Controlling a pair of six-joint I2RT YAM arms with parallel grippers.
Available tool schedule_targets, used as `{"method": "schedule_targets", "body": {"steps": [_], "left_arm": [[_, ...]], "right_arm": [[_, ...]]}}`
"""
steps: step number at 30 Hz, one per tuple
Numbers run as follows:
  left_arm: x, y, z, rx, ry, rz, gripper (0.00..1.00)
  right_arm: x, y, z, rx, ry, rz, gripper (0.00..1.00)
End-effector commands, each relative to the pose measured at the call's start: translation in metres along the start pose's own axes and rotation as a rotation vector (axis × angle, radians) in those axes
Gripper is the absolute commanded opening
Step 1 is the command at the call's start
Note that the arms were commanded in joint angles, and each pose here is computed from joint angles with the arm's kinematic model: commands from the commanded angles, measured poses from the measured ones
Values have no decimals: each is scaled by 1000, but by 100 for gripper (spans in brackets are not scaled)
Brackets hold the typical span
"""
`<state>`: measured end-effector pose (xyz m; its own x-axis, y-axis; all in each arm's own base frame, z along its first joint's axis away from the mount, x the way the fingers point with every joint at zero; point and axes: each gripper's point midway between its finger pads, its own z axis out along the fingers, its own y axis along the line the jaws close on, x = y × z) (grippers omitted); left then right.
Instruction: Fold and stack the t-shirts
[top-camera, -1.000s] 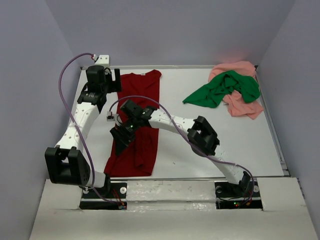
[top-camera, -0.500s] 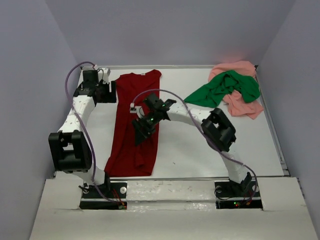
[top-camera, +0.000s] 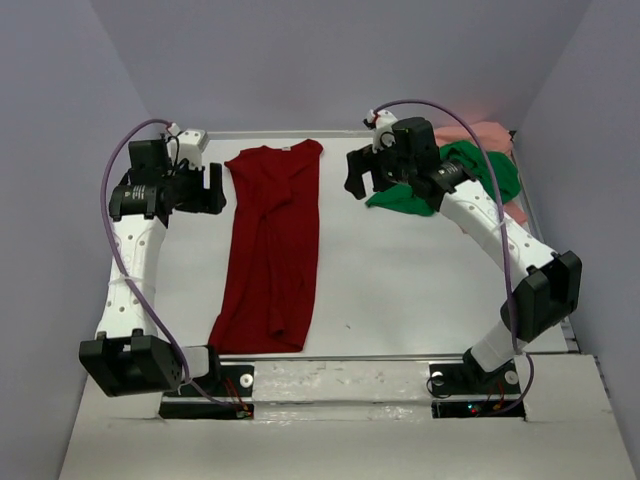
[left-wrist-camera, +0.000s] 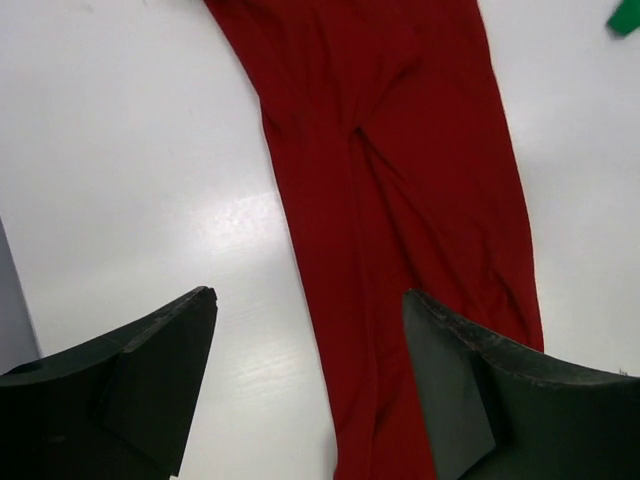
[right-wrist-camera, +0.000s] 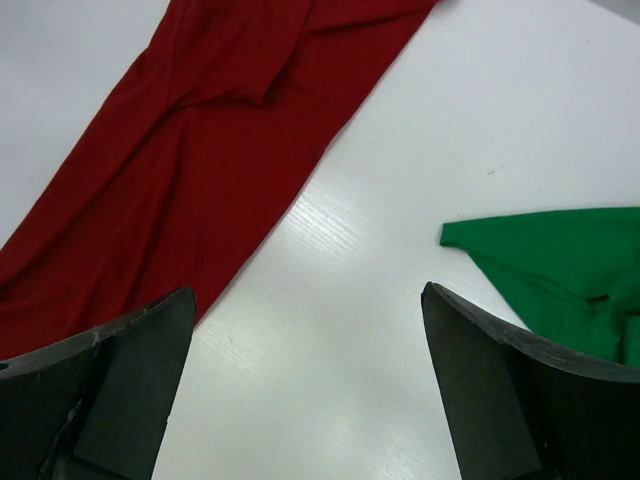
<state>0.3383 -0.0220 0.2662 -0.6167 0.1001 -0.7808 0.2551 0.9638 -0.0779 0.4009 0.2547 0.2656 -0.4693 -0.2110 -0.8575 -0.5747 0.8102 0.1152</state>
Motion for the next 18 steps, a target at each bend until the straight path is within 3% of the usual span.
{"method": "schedule_targets", "body": {"steps": [1, 4, 7, 12, 18], "left_arm": [[47, 0, -21, -37, 161, -7, 85], [45, 15, -36, -135, 174, 24, 83], [73, 28, -17, -138, 307, 42, 84], [133, 31, 26, -19, 560, 13, 83], [155, 38, 68, 77, 627, -79, 79]], "right_arm": [[20, -32, -3, 66, 37, 20, 100], [20, -39, -10, 61, 28, 69, 100], [17, -40, -11, 51, 23, 76, 100], [23, -43, -6, 42, 40, 85, 100], [32, -33, 4, -38, 71, 117, 95]]}}
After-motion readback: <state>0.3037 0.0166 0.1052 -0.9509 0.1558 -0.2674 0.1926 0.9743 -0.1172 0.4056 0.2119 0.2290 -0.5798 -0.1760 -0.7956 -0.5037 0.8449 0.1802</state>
